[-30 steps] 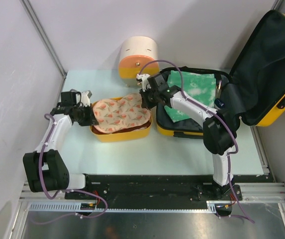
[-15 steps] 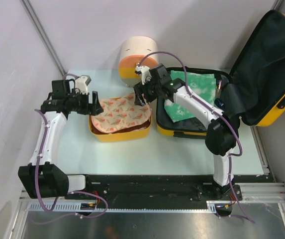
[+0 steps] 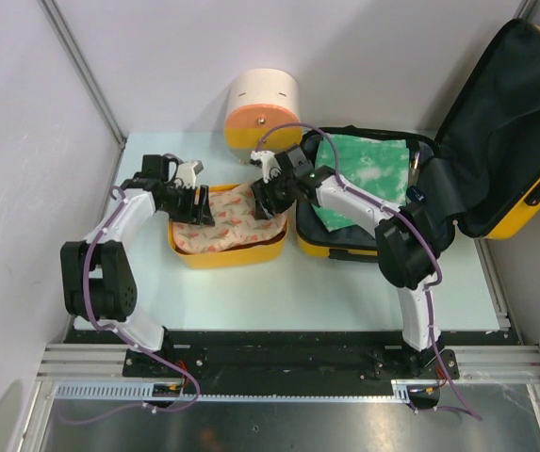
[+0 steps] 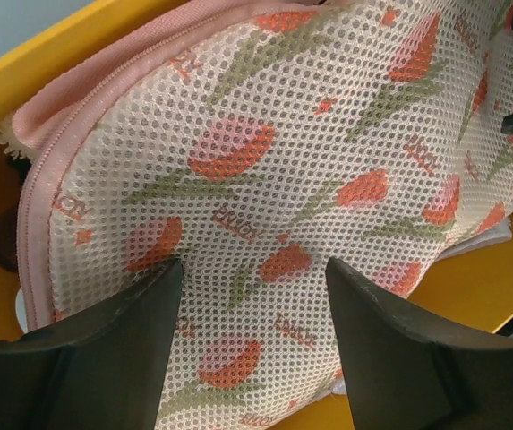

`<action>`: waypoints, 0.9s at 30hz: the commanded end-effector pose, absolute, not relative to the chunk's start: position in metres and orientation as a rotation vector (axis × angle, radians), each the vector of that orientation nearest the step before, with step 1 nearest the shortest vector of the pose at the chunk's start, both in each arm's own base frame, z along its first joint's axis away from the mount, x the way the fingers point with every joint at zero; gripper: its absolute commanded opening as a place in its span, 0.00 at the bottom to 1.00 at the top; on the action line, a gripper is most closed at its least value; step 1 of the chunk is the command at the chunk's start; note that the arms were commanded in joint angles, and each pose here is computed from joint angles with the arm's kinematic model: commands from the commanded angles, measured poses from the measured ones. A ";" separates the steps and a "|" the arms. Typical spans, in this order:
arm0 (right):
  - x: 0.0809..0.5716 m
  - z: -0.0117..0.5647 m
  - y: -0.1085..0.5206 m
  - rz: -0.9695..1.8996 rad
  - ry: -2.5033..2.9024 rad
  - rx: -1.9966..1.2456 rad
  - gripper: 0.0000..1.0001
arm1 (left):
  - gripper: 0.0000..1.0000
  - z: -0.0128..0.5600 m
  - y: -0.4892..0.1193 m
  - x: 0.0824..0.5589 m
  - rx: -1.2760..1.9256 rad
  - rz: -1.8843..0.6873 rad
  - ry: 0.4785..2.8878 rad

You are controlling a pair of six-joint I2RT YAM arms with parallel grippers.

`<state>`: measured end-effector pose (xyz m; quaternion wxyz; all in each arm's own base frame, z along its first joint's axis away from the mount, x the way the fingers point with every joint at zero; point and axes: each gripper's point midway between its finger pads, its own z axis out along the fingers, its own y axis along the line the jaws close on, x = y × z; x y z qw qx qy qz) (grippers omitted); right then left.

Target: Open, take out, and arrange the luggage

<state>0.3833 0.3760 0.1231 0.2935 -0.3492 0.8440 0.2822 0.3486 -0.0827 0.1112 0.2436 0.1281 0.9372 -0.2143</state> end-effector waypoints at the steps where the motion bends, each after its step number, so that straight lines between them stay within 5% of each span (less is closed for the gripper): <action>1: 0.352 0.090 0.362 0.800 2.396 -0.948 0.59 | 0.71 0.101 -0.081 0.343 0.396 -0.567 2.574; 11: 0.403 0.245 0.310 0.807 2.064 -0.723 0.64 | 0.88 0.236 -0.102 0.371 0.450 -0.488 2.218; 19: 0.420 0.194 0.210 0.342 2.166 -0.627 0.64 | 0.91 0.281 -0.080 0.394 0.275 -0.299 2.152; 27: 0.408 0.131 0.208 0.285 2.230 -0.727 0.62 | 1.00 0.305 -0.054 0.413 0.107 -0.147 2.109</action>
